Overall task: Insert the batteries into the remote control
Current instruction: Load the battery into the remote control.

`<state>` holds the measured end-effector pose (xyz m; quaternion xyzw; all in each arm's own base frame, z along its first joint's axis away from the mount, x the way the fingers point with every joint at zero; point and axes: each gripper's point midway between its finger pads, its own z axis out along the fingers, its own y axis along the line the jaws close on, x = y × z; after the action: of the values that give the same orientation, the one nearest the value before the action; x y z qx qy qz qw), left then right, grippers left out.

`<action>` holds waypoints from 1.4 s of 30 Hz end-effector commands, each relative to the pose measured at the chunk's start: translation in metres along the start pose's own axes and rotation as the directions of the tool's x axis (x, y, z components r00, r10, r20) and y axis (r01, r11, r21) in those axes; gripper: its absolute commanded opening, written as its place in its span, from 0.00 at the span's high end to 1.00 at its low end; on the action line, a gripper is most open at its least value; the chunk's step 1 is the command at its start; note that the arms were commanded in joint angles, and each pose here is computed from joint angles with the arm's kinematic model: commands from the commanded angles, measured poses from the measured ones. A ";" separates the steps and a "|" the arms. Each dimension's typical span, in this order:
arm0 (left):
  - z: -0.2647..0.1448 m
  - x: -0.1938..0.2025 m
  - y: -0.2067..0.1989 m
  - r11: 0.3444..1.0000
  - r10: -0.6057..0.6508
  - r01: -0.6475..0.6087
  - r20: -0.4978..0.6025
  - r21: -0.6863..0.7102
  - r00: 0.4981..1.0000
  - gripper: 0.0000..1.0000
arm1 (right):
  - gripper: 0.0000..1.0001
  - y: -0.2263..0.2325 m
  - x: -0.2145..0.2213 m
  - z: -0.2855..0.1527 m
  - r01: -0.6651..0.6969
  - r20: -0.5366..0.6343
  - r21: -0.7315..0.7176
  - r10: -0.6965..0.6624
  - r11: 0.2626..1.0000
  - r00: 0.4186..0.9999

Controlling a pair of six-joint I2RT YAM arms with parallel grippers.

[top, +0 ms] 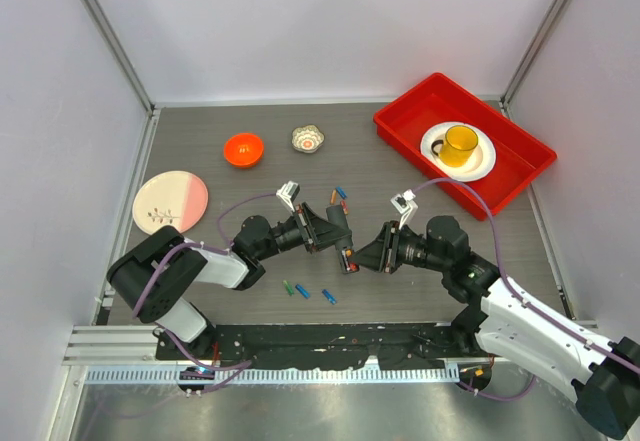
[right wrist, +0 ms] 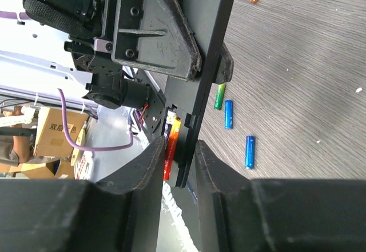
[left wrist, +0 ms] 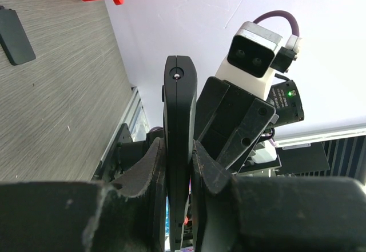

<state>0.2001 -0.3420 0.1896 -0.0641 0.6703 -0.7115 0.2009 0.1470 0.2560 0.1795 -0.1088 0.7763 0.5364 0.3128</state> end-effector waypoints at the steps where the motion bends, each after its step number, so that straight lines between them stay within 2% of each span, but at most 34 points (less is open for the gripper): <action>1: -0.007 -0.005 -0.063 0.959 0.130 -0.140 0.058 0.245 0.990 1.00 | 0.72 0.009 -0.006 -0.001 0.025 0.017 -0.042 -0.025 0.999 1.000; 11: -0.007 -0.007 -0.065 0.957 0.133 -0.144 0.061 0.251 0.989 1.00 | 0.78 0.003 -0.002 0.003 0.014 -0.001 -0.025 -0.014 1.000 1.000; 12: -0.006 -0.007 -0.065 0.958 0.133 -0.144 0.061 0.250 0.989 1.00 | 0.76 0.003 -0.003 0.003 0.015 0.004 -0.025 -0.015 1.000 1.000; 15: -0.007 -0.006 -0.063 0.959 0.130 -0.141 0.059 0.245 0.990 1.00 | 0.56 0.007 -0.009 0.001 0.010 0.027 -0.029 -0.009 1.000 1.000; 21: -0.006 -0.005 -0.062 0.960 0.130 -0.140 0.056 0.244 0.990 1.00 | 0.49 0.017 -0.018 0.001 -0.006 0.052 -0.054 0.009 0.998 0.999; 32: -0.006 -0.005 -0.063 0.959 0.130 -0.140 0.053 0.247 0.990 1.00 | 0.51 0.010 -0.012 0.012 -0.034 0.012 -0.056 0.035 0.998 0.999; 42: -0.006 -0.005 -0.067 0.957 0.131 -0.141 0.053 0.255 0.990 1.00 | 0.68 0.000 -0.007 0.015 -0.048 0.008 -0.035 0.049 0.998 0.999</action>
<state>0.2002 -0.3419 0.1885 -0.0588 0.6711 -0.7094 0.2070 0.1535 0.2668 0.1735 -0.0891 0.7799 0.5501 0.2850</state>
